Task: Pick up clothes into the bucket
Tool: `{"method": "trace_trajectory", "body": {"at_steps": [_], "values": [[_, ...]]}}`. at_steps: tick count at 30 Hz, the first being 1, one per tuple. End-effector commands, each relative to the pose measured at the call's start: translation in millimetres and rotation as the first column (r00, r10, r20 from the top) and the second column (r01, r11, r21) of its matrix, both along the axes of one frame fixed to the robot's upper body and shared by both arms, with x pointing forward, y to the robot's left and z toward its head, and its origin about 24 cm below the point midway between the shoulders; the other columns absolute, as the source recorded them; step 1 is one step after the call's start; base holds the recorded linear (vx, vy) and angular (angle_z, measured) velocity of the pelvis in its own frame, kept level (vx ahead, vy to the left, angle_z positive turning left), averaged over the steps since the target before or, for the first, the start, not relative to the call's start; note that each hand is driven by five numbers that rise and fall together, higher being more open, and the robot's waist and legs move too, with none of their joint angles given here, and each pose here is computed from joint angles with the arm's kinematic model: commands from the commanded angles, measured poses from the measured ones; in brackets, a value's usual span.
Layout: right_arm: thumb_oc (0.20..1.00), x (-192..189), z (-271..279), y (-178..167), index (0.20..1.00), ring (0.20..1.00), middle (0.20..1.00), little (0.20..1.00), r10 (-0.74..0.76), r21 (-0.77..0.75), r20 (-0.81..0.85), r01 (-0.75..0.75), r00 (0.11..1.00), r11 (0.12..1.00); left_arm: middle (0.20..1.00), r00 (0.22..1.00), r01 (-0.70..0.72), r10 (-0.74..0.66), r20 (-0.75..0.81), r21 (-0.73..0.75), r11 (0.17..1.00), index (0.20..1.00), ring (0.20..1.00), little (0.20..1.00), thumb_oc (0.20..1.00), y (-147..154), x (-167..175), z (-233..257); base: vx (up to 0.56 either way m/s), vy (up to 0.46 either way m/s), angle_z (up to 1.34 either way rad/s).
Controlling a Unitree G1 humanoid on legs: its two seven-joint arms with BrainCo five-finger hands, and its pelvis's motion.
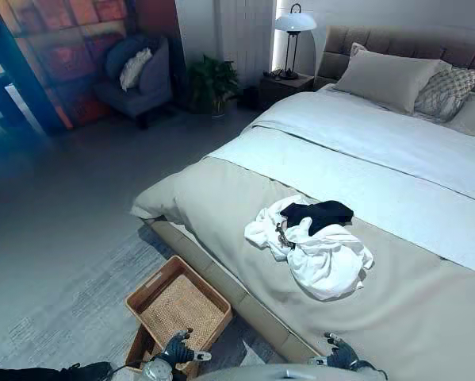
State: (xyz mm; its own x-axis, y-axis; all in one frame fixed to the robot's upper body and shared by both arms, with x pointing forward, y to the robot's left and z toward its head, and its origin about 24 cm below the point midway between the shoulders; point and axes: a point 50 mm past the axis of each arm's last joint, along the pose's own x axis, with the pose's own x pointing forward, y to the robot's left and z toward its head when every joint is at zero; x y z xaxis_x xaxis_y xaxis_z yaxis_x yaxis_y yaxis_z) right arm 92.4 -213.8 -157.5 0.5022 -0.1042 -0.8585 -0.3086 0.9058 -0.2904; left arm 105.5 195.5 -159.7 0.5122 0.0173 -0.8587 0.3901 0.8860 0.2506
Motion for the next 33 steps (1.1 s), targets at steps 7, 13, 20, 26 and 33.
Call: {"method": "trace_trajectory", "body": {"at_steps": [7,13,20,26,33], "values": [[1.0,24,3,15,1.0,1.0,1.0,1.0,0.076,0.016,0.059,-0.077,0.995,0.997,1.0,1.0,0.0,0.001,0.023,-0.045,0.999,1.0,1.0,1.0,1.0,-16,13,1,0.01,0.042,-0.13],[1.0,71,29,17,1.0,1.0,1.0,1.0,0.023,0.049,0.295,-0.039,0.955,0.998,1.0,0.999,-0.014,0.015,0.048,-0.025,1.0,1.0,1.0,1.0,1.0,-10,18,3,0.0,0.0,0.0],[1.0,145,106,3,1.0,1.0,1.0,1.0,0.024,-0.019,0.688,-0.016,0.725,1.0,1.0,0.992,-0.031,0.031,0.126,-0.001,1.0,1.0,1.0,1.0,1.0,-1,30,11,-0.02,0.004,0.01],[1.0,180,166,-36,1.0,1.0,1.0,1.0,0.094,-0.216,0.853,0.183,0.513,0.959,1.0,0.973,-0.055,0.054,0.223,-0.002,0.998,1.0,1.0,1.0,1.0,-3,51,21,-0.07,0.006,0.08],[1.0,193,197,-99,1.0,1.0,1.0,1.0,-0.055,-0.192,0.926,0.59,0.374,0.784,1.0,0.954,-0.018,0.017,0.298,0.0,1.0,1.0,1.0,1.0,1.0,-24,66,28,-0.06,0.029,0.11]]}}
